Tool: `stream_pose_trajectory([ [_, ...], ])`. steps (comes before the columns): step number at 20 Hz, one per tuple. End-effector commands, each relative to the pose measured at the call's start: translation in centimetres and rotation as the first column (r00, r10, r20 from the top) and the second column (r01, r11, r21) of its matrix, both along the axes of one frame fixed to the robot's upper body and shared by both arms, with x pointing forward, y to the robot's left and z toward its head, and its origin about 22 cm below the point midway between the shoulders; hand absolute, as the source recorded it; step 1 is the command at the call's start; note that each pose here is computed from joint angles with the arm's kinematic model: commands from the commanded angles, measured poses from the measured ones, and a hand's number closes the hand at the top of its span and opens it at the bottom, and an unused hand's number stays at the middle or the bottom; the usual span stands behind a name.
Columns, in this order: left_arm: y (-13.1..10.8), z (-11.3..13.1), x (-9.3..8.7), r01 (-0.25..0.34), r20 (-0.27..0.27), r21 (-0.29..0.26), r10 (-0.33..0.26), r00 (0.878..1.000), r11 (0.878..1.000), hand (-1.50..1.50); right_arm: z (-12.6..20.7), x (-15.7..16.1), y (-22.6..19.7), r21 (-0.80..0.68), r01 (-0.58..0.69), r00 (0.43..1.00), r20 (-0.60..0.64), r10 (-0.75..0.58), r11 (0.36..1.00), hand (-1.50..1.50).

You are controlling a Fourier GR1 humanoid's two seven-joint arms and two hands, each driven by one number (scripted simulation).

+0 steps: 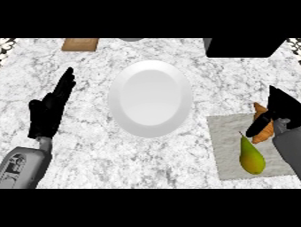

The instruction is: Pick the croissant from the placemat and place it in the plate

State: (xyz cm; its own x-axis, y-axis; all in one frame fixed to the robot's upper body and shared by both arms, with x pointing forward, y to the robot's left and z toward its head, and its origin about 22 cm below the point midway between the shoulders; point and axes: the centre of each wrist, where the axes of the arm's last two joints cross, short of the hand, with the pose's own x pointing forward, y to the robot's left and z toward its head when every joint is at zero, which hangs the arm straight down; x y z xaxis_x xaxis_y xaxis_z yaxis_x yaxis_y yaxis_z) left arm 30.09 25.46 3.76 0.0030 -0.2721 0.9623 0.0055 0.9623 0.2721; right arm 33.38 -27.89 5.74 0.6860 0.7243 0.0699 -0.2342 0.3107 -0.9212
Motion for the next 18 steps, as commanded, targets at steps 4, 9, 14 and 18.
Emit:
stream_pose_trajectory([
  [4,-0.1,1.2,-0.7,-0.004,0.003,0.011,0.004,1.0,1.0,0.0,-2.0,0.1,-0.9,-0.003,0.011,0.996,-0.09,-0.011,1.0,-1.5],
  [9,-1.3,0.2,1.8,0.003,0.001,-0.002,-0.003,1.0,1.0,0.0,-5.0,-1.2,-0.9,0.005,0.038,0.994,-0.107,-0.037,0.999,-1.5],
  [14,-0.3,0.3,0.3,0.006,0.006,0.006,-0.006,1.0,1.0,0.0,-4.3,-0.3,-2.2,-0.008,0.018,0.999,-0.049,-0.018,1.0,1.5],
  [18,0.2,0.3,-1.0,-0.011,0.006,0.006,0.011,1.0,1.0,0.0,-7.5,-1.7,-3.5,-0.072,-0.004,1.0,-0.006,0.003,0.997,1.5],
])
